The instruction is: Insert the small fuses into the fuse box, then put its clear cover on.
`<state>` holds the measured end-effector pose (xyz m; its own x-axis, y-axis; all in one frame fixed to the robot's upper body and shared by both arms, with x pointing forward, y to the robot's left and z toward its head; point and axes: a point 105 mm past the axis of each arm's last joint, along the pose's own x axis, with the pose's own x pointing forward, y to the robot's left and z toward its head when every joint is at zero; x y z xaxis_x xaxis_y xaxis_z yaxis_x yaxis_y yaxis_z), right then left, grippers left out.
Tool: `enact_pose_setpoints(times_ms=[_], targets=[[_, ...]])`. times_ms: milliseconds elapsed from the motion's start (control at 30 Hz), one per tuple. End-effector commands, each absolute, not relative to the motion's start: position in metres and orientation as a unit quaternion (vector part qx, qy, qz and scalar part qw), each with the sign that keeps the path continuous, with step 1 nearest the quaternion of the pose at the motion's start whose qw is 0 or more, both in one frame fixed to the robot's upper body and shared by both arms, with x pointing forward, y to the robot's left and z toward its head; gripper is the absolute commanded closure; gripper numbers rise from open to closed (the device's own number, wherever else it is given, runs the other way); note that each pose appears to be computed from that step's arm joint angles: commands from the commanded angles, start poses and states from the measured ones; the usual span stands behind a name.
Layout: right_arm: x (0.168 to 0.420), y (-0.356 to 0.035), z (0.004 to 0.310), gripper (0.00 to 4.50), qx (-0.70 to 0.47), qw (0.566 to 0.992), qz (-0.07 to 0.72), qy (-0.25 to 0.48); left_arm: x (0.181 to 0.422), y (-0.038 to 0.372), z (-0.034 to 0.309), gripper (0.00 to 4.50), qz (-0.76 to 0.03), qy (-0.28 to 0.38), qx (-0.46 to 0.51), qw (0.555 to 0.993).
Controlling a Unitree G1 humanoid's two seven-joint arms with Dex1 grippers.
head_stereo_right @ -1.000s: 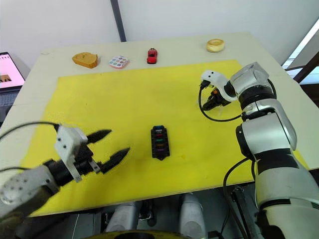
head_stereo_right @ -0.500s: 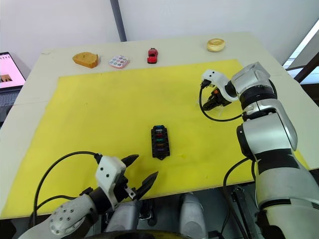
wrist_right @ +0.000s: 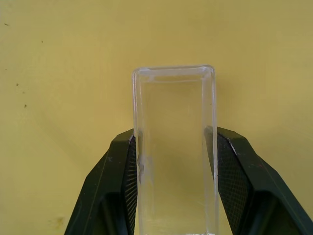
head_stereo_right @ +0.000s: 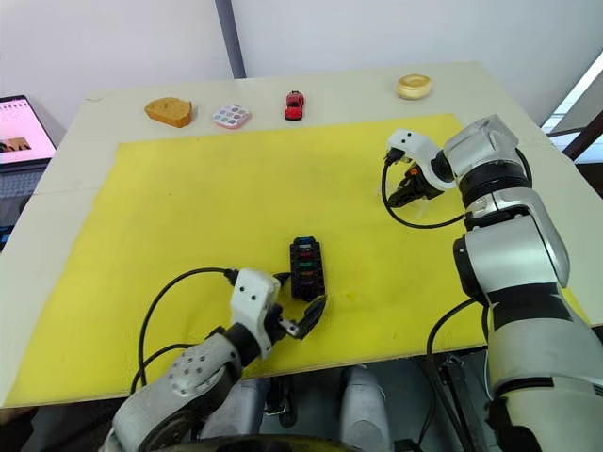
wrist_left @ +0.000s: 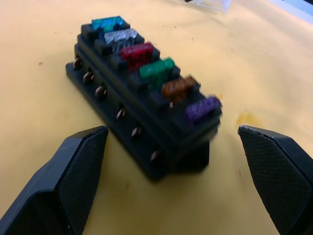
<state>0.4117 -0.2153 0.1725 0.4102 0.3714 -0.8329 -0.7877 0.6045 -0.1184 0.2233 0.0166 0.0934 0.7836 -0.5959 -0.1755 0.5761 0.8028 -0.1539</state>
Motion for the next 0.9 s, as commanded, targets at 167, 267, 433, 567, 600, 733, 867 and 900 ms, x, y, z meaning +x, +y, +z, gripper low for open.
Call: enact_pose_setpoints(times_ms=[167, 267, 433, 567, 600, 733, 867, 900], targets=[[0.414, -0.221, 0.188, 2.86, -0.263, 0.814, 0.351, 0.382, 0.244, -0.002, 0.071, 0.0, -0.268, 0.149, -0.035, 0.951], [0.413, -0.223, 0.188, 2.86, -0.26, 0.815, 0.349, 0.383, 0.239, 0.0, 0.064, 0.0, -0.245, 0.17, -0.029, 0.954], [0.412, -0.225, 0.186, 2.86, -0.256, 0.816, 0.346, 0.386, 0.237, 0.018, 0.058, 0.0, -0.213, 0.191, -0.013, 0.958], [0.411, -0.223, 0.188, 2.86, -0.255, 0.814, 0.351, 0.387, 0.222, 0.022, 0.06, 0.0, -0.218, 0.206, 0.001, 0.954], [0.411, -0.224, 0.187, 2.86, -0.255, 0.814, 0.35, 0.388, 0.22, 0.02, 0.058, 0.0, -0.222, 0.21, -0.003, 0.952], [0.412, -0.224, 0.186, 2.86, -0.256, 0.813, 0.349, 0.39, 0.216, 0.016, 0.052, 0.0, -0.23, 0.223, -0.011, 0.947], [0.412, -0.223, 0.186, 2.86, -0.257, 0.813, 0.348, 0.39, 0.218, 0.015, 0.049, 0.26, -0.23, 0.224, -0.013, 0.947], [0.412, -0.222, 0.185, 2.85, -0.257, 0.812, 0.349, 0.391, 0.219, 0.014, 0.048, 0.55, -0.23, 0.223, -0.015, 0.947]])
